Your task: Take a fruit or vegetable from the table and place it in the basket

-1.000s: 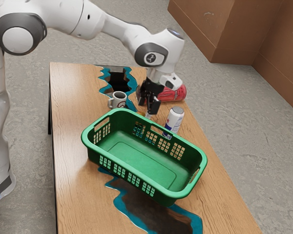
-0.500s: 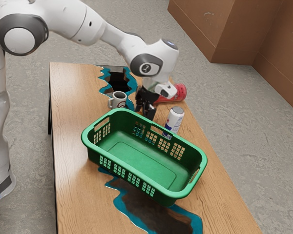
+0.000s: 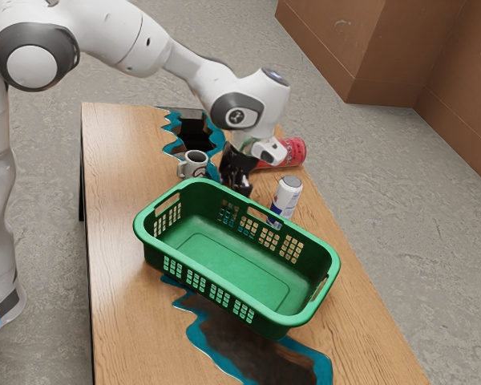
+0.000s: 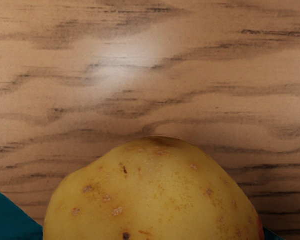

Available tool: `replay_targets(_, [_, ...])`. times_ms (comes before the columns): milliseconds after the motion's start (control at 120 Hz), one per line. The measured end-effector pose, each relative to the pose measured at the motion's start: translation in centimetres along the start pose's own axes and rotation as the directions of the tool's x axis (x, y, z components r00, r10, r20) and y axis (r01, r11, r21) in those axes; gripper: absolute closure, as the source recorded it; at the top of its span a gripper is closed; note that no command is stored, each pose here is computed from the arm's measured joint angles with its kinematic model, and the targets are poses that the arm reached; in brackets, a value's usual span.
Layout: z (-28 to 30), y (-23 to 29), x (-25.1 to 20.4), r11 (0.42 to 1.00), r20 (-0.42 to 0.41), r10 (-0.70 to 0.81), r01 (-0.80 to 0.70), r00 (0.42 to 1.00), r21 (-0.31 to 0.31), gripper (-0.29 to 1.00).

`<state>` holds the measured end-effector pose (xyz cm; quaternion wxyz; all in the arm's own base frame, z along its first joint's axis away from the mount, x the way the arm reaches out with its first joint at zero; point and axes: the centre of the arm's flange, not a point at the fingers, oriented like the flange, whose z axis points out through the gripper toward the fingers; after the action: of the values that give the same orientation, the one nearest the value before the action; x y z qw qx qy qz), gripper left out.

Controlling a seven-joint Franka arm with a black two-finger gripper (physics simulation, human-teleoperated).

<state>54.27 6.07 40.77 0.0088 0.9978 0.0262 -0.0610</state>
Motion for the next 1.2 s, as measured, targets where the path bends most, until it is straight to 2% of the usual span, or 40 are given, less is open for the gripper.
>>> replay_targets(83, [-0.3, 0.0, -0.3, 1.000, -0.012, -0.003, 0.003, 1.000, 0.006, 0.35])
replay_targets(342, [-6.9, 0.8, -1.5, 0.998, -0.107, 0.015, -0.009, 0.994, 0.060, 0.35])
replay_targets(625, [-14.4, 0.3, -3.5, 0.997, -0.070, -0.025, 0.030, 0.997, 0.075, 0.35])
replay_targets(800, [-16.1, 8.5, -6.3, 0.992, -0.015, 0.101, -0.099, 0.995, 0.079, 0.35])
replay_targets(1025, [-14.6, 17.8, -7.7, 0.963, 0.015, 0.250, -0.251, 0.968, 0.102, 0.35])
replay_targets(1200, [-12.5, 21.3, -7.6, 0.946, 0.022, 0.305, -0.305, 0.952, 0.110, 0.36])
